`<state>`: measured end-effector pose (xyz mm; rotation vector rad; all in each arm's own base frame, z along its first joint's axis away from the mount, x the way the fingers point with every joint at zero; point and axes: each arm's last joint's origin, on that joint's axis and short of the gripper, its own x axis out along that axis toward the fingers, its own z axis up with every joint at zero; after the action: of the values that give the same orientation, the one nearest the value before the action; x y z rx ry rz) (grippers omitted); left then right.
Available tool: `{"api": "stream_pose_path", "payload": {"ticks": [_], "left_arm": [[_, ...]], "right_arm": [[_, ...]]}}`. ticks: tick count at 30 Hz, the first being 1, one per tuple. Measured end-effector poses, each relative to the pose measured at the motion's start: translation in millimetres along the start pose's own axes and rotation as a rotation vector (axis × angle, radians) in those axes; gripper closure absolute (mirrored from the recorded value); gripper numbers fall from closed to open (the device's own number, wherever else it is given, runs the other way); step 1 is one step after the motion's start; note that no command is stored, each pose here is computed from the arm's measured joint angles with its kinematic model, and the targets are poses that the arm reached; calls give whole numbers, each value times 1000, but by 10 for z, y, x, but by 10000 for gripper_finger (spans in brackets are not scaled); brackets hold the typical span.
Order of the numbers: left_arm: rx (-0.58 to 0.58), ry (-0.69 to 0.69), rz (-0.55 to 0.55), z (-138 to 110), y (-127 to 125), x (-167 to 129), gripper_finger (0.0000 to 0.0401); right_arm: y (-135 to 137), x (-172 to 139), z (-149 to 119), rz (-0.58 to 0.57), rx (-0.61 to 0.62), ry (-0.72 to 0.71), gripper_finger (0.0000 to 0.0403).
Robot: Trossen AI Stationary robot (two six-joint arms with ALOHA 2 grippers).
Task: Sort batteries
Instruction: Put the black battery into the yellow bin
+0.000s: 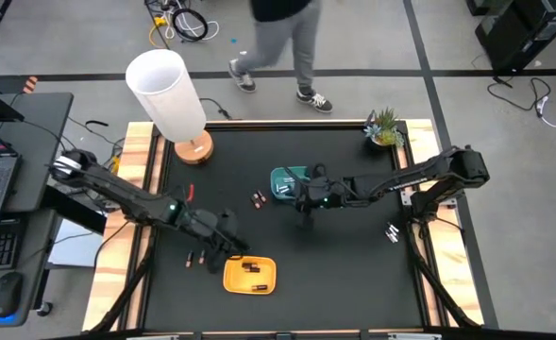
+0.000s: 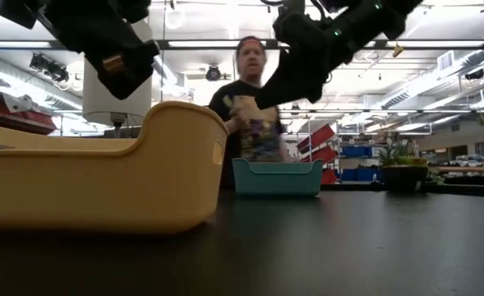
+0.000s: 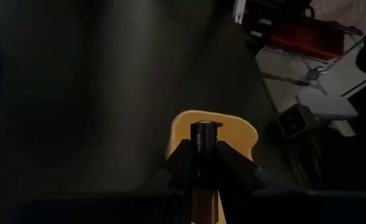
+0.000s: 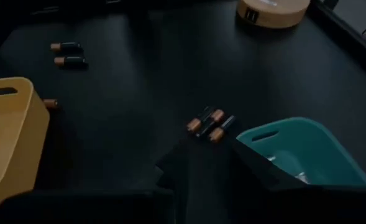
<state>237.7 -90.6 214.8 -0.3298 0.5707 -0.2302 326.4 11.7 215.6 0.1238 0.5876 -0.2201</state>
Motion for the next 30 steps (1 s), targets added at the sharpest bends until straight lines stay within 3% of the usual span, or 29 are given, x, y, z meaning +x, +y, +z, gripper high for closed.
{"api": "stream_pose_path", "payload": {"ticks": [6, 10, 15, 20, 25, 30], "left_arm": [[-80, 25, -105, -117, -138, 226, 347], [-127, 57, -95, -243, -189, 363, 341], [-116, 104, 8, -336, -241, 484, 259], [-90, 91, 43, -137, -381, 505, 205], [31, 57, 216, 155, -609, 383, 211], [157, 71, 431, 278, -721, 243, 232]], "right_arm": [[97, -3, -128, 31, 9, -11, 309], [200, -31, -131, 32, -6, -39, 309], [310, -63, -124, 62, -17, -72, 309], [394, -90, -153, 85, -32, -64, 309], [527, -141, -228, 79, -64, -41, 309], [704, -228, -337, 40, -99, -24, 309]]}}
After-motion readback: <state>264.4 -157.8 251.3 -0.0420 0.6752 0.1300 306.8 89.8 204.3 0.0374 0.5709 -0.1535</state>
